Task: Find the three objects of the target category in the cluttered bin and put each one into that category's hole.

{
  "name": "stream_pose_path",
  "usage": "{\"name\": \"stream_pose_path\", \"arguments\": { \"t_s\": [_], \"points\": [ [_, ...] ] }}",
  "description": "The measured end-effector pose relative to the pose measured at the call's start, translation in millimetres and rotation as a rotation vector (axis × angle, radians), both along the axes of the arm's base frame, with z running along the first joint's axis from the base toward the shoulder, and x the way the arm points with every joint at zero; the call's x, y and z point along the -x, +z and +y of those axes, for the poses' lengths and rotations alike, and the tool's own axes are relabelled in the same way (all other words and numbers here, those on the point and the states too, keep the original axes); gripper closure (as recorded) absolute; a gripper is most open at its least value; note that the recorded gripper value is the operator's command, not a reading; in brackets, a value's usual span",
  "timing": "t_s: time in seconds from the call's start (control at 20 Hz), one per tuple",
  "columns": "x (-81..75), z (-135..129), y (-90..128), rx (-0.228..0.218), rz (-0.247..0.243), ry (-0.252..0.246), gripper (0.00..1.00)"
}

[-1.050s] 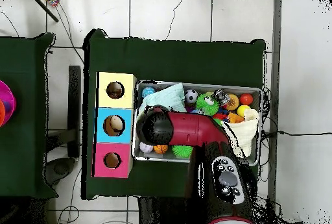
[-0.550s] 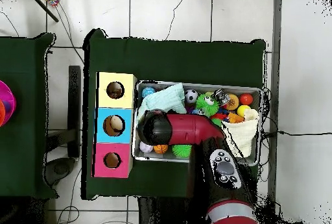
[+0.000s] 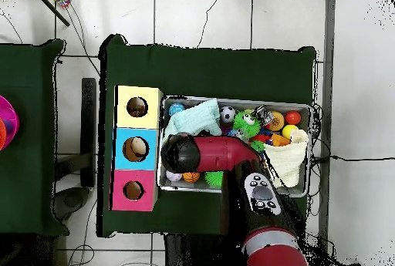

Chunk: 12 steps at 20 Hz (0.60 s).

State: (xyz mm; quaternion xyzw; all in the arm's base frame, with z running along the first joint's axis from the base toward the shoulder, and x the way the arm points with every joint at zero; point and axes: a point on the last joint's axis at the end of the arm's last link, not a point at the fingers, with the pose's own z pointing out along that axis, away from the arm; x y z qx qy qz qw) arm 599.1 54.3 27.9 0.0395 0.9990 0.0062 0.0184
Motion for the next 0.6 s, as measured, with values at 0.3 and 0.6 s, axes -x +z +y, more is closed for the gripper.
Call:
{"name": "stream_pose_path", "arguments": {
  "t_s": [0.3, 0.6],
  "points": [
    [0.1, 3.5, -3.9, -0.008, 0.004, 0.003, 1.00],
    [-1.0, 3.2, -4.1, -0.015, 0.003, 0.001, 1.00]
  ]
}}
